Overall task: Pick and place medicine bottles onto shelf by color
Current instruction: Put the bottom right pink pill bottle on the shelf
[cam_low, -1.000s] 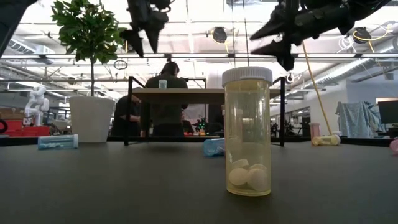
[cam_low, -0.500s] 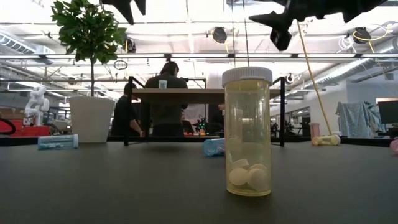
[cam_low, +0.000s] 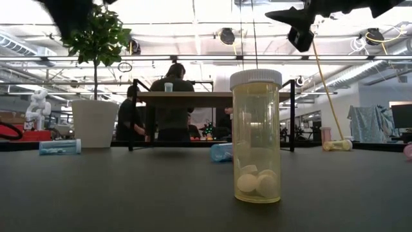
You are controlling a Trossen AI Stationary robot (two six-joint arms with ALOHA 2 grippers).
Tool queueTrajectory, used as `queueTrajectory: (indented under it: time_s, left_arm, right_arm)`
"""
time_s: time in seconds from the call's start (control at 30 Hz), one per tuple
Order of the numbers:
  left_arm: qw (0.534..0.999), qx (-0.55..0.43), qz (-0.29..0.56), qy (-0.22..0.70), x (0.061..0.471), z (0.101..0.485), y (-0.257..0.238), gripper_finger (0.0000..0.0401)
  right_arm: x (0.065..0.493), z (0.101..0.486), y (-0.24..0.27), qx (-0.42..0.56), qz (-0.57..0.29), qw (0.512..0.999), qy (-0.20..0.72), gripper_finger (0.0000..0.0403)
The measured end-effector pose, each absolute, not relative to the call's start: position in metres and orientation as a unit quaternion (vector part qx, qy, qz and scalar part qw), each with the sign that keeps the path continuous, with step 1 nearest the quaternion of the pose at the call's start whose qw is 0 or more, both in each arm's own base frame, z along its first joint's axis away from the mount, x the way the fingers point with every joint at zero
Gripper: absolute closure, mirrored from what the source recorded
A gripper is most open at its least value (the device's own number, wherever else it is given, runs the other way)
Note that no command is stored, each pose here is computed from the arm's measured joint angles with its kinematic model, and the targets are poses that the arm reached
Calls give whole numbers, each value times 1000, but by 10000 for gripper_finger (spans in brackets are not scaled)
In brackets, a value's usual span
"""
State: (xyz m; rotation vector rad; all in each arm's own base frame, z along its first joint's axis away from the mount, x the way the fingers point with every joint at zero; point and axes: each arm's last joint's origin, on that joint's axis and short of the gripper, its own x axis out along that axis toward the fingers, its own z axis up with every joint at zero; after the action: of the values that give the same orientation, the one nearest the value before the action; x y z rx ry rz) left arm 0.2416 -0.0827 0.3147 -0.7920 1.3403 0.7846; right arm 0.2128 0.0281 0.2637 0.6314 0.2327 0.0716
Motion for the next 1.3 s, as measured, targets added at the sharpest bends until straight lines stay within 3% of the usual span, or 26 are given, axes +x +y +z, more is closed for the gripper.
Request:
queueTrajectory:
  time_s: [0.33, 0.7, 0.83, 1.3]
  left_arm:
    - [576, -397, 333, 632, 231, 250, -113, 160]
    - [574, -439, 306, 620, 207, 206, -144, 160]
    - [559, -434, 331, 624, 190, 193, -152, 160]
    - [530, -516, 330, 586, 176, 152, -160, 160]
  right_arm:
    - [211, 260, 42, 348, -77, 931, 81, 241]
    - [238, 226, 84, 409, -90, 894, 163, 241]
    - [246, 217, 90, 426, -112, 882, 169, 241]
    - [247, 219, 95, 453, -111, 869, 165, 241]
